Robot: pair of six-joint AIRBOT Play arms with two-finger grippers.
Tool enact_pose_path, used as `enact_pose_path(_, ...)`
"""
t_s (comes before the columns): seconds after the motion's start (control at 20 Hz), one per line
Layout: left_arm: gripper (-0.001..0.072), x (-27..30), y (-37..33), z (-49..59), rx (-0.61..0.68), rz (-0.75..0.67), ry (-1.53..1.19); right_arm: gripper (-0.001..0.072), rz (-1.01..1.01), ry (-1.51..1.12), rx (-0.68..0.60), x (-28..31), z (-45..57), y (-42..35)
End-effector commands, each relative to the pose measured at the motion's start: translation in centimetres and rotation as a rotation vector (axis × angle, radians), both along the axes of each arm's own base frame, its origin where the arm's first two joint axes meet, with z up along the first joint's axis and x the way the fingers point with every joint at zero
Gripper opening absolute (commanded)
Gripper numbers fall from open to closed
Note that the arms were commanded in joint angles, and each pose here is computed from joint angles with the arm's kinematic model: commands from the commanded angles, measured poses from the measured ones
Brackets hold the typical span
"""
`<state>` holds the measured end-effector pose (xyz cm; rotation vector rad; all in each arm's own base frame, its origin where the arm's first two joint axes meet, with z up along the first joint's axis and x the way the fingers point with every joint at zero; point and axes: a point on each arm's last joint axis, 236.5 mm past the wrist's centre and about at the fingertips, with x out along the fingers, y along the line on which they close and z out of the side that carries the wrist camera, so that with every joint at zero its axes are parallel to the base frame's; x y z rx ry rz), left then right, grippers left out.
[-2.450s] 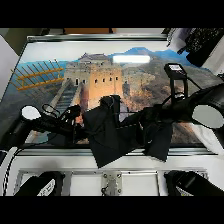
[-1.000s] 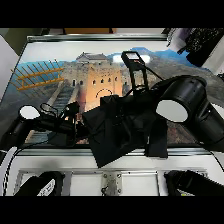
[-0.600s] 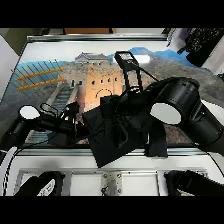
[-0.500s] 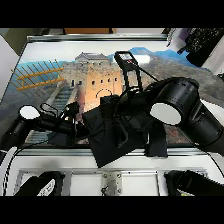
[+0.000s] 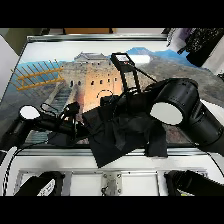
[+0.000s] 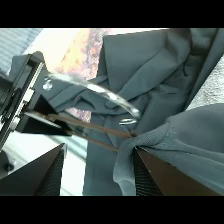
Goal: Fold the clothes and pants, and hang the long-sleeved shirts on hangers.
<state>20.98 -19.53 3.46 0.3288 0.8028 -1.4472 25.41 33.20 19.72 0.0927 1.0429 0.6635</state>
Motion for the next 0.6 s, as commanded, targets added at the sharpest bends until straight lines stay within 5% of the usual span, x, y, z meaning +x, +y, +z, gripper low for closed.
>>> enact_pose_path(0.0, 0.0012, 0.0, 0.0, 0.0, -0.001, 0.000, 0.000, 0.0456, 0.076, -0.005, 0.019, -1.2, 0.6, 0.6)
enact_pose_path(0.1, 0.0013, 0.0, 0.0, 0.0, 0.000, 0.000, 0.000, 0.0460, 0.122, -0.014, 0.042, -1.9, 1.5, 0.6)
enact_pose_path(0.2, 0.0012, 0.0, 0.0, 0.0, 0.000, 0.000, 0.000, 0.0638, 0.156, 0.009, 0.063, -2.8, 2.2, -0.3)
enact_pose_path(0.55, 0.0013, 0.0, 0.0, 0.0, 0.000, 0.000, -0.001, 0.0638, 0.330, -0.067, 0.102, -2.6, 4.8, -4.5)
